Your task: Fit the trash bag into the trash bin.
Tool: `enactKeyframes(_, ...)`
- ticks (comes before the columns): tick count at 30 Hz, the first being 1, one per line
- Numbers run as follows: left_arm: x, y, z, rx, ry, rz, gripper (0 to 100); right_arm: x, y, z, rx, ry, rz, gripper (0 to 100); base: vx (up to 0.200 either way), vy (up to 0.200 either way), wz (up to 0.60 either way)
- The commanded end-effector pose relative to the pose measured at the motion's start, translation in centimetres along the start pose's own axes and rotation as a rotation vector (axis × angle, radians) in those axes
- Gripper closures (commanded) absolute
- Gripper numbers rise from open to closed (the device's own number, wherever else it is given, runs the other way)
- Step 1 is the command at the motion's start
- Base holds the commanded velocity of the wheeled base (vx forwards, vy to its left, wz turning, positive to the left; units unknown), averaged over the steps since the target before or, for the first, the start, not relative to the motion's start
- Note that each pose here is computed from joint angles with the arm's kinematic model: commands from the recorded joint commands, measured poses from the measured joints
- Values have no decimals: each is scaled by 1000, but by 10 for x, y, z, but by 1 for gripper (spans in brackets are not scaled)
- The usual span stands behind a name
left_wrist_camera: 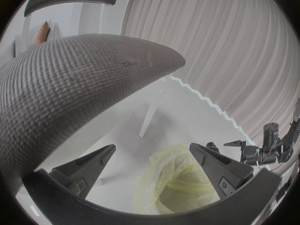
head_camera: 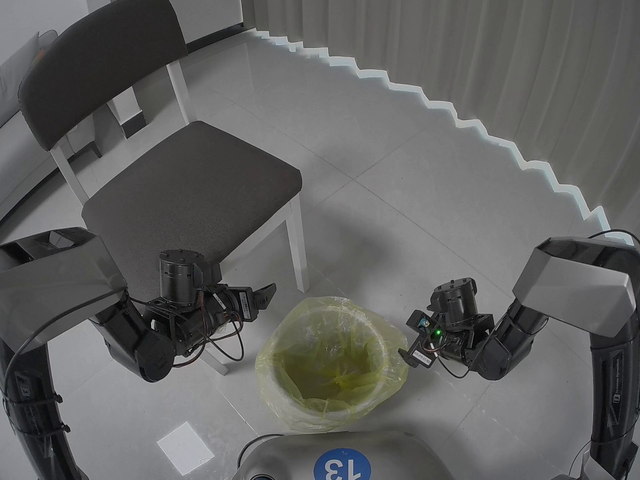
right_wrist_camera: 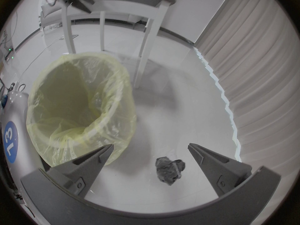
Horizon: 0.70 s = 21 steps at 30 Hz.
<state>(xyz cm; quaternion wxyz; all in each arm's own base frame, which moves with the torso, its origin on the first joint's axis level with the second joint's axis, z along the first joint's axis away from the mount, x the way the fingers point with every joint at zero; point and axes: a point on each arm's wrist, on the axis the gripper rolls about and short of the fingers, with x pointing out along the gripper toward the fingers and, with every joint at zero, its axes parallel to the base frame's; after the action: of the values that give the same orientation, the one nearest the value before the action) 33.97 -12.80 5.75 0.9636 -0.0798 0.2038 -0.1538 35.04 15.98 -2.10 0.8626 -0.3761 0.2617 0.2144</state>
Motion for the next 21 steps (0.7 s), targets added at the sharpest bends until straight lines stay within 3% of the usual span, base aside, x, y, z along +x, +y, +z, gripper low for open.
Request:
enactKeyframes(1, -2, 5, -1, -4, -1, 6, 0, 22, 20, -7, -26, 35, 47, 0, 0, 0, 0)
enactKeyframes(10, -8, 4, -3, -2, -9, -2, 0, 46, 21, 1, -59, 70, 73, 0, 0, 0, 0)
enactKeyframes(21, -9, -2, -6, 5, -4, -33, 0, 69, 5, 6, -55, 116, 30, 0, 0, 0, 0)
